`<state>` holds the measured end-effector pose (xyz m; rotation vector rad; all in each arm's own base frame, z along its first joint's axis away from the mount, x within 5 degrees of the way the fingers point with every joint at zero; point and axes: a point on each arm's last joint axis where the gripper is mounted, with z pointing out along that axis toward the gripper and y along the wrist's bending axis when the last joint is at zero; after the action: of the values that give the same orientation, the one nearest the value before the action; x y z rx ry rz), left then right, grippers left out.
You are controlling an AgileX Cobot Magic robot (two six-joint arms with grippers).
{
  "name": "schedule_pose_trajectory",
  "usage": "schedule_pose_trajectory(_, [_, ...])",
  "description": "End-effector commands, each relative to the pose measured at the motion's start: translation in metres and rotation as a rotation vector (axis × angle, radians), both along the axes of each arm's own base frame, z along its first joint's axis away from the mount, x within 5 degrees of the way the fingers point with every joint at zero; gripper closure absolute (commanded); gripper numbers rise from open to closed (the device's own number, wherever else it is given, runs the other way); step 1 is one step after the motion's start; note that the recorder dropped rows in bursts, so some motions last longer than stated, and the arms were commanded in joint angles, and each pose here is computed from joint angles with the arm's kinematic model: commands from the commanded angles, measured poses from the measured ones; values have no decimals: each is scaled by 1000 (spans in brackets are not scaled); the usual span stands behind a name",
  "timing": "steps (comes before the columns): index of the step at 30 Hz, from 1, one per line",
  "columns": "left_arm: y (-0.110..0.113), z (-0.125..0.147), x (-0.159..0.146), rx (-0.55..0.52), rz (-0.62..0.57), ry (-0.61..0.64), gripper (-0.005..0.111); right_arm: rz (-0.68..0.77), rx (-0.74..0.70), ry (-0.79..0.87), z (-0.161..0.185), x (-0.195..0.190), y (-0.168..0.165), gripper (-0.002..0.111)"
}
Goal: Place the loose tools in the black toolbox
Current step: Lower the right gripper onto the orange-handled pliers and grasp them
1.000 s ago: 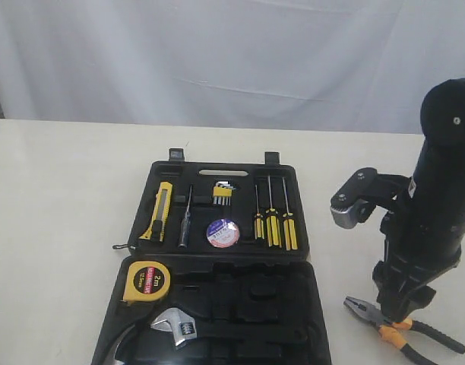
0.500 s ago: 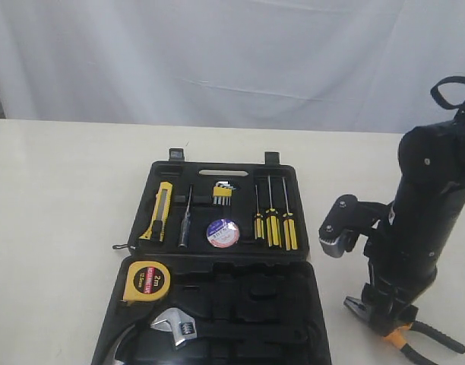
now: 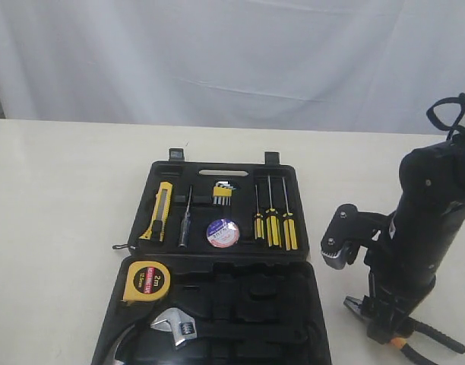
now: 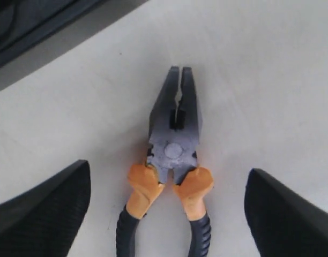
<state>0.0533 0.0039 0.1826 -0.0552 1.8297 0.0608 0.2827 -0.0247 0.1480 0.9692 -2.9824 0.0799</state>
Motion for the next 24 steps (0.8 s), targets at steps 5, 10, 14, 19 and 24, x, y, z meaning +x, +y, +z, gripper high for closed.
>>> schedule_pose_trajectory(5, [0,0,0,-5,-3,-5,107,21,-17,17,-14,3,-4,33])
schedule_pose_trajectory(10, [0,0,0,-5,-3,-5,107,7,-13,65,-28,3,-4,34])
schedule_pose_trajectory(14, [0,0,0,-5,-3,-5,107,6,-11,101,-34,2,-4,39])
schedule_pose_trajectory(19, [0,0,0,-5,-3,-5,107,5,-10,140,-38,-1,-4,48])
schedule_pose_trajectory(24, [0,0,0,-5,-3,-5,107,-25,-12,130,-38,0,-4,76])
